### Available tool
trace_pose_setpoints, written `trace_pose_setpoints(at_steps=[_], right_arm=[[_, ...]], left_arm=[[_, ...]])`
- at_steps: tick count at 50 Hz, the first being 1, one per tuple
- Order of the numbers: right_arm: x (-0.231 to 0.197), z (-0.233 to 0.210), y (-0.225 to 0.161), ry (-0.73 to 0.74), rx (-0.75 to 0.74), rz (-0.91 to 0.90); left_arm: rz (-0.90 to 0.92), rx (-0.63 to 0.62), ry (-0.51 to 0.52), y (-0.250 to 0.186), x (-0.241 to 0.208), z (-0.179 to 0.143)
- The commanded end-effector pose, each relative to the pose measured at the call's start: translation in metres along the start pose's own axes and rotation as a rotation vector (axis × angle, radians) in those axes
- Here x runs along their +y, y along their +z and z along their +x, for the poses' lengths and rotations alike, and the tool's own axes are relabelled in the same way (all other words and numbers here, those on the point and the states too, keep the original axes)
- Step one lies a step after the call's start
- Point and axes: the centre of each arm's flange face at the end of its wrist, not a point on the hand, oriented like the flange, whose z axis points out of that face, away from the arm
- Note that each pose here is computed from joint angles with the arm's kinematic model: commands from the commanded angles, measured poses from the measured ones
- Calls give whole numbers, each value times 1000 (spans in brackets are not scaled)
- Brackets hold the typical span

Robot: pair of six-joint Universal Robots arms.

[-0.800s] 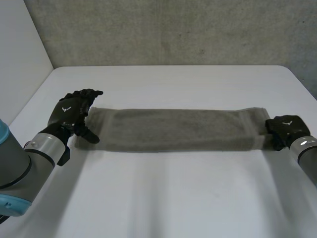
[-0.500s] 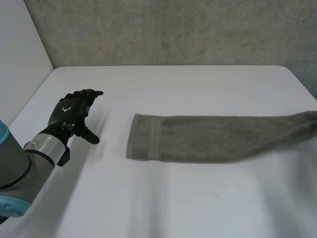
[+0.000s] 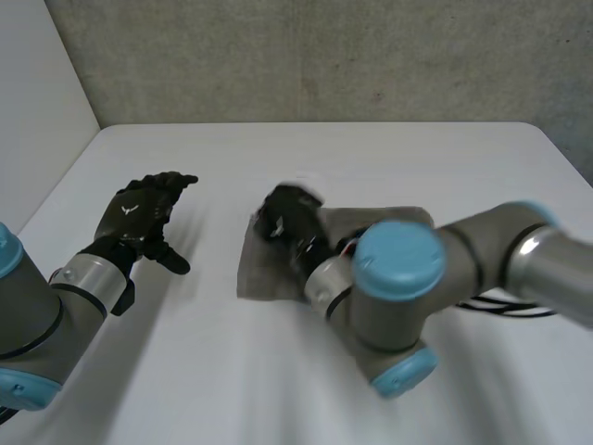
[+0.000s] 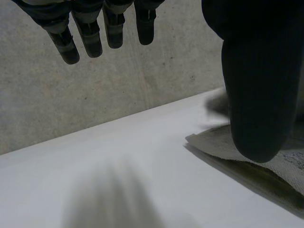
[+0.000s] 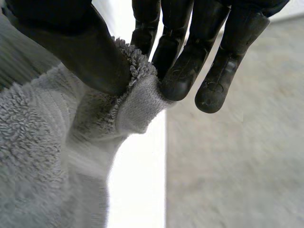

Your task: Fold the towel.

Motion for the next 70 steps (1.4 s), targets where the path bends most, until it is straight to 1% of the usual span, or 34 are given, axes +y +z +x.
trace_pose_setpoints(at_steps=[1, 4, 6, 7, 9, 10, 11, 12, 14, 15, 17, 18, 19, 20, 22, 30, 32, 36, 37, 46, 53, 55, 56, 57, 58, 60, 61, 63, 64, 65, 66, 68, 69, 70], right_arm=[[8, -36, -1, 12, -94, -6], [10, -35, -6, 24, -104, -16], [6, -11, -14, 76, -61, -21], [6, -11, -15, 76, -61, -21], [15, 27, -28, 225, 15, -46], [15, 27, -28, 225, 15, -47], [27, 47, -36, 331, 65, -76], [27, 47, -36, 332, 65, -77], [52, 82, -52, 551, 164, -128], [52, 82, -53, 552, 164, -129], [73, 98, -71, 736, 219, -179], [73, 98, -71, 737, 219, -179], [82, 96, -80, 812, 218, -218], [82, 96, -80, 813, 218, -219], [102, 88, -95, 884, 201, -318], [132, 64, -116, 957, 156, -451], [137, 59, -117, 973, 143, -464], [144, 50, -117, 990, 127, -476], [144, 50, -117, 990, 127, -476], [157, 42, -112, 964, 170, -484], [163, 48, -112, 915, 212, -516], [162, 53, -111, 831, 202, -522], [162, 53, -111, 830, 202, -522], [161, 55, -111, 749, 178, -528], [161, 55, -111, 748, 178, -528], [157, 59, -110, 525, 92, -546], [157, 59, -110, 524, 92, -546], [155, 73, -106, 286, 42, -554], [155, 73, -106, 285, 42, -554], [153, 83, -101, 183, 45, -543], [153, 83, -100, 182, 45, -543], [138, 98, -85, 73, 71, -473], [137, 98, -85, 72, 71, -472], [117, 103, -74, 49, 91, -399]], left_arm=[[8, 2, 5, 1, 2, 0], [6, 5, 6, 1, 5, 1], [9, 9, 8, 2, 5, 2], [18, 12, 12, 3, 2, 3], [28, 17, 13, 4, -1, 5], [28, 17, 13, 4, -1, 5], [42, 24, 16, 6, -5, 7], [54, 33, 20, 9, -10, 10], [74, 46, 24, 13, -17, 14], [78, 64, 26, 15, -20, 20], [77, 87, 28, 18, -22, 28], [77, 87, 28, 18, -22, 28], [75, 108, 30, 22, -25, 35], [61, 128, 29, 27, -26, 42], [38, 149, 26, 32, -24, 49], [-89, 252, 25, 50, -3, 93], [-102, 262, 39, 52, 1, 97], [-117, 261, 121, 56, 16, 108], [-117, 261, 122, 56, 16, 108], [-167, 186, 283, 57, 40, 104], [-194, 182, 294, 46, 42, 103], [-188, 182, 294, 42, 37, 103], [-181, 179, 293, 37, 31, 102], [-167, 178, 289, 32, 23, 102], [-167, 178, 289, 32, 23, 102], [-154, 176, 283, 26, 15, 102], [-130, 173, 278, 21, 3, 102], [-107, 171, 271, 16, -7, 102], [-85, 169, 262, 11, -17, 103], [-61, 165, 249, 7, -28, 103], [-60, 165, 249, 7, -28, 103], [-9, 164, 222, 0, -48, 104], [-9, 164, 222, 0, -48, 104], [15, 162, 208, -2, -56, 104]])
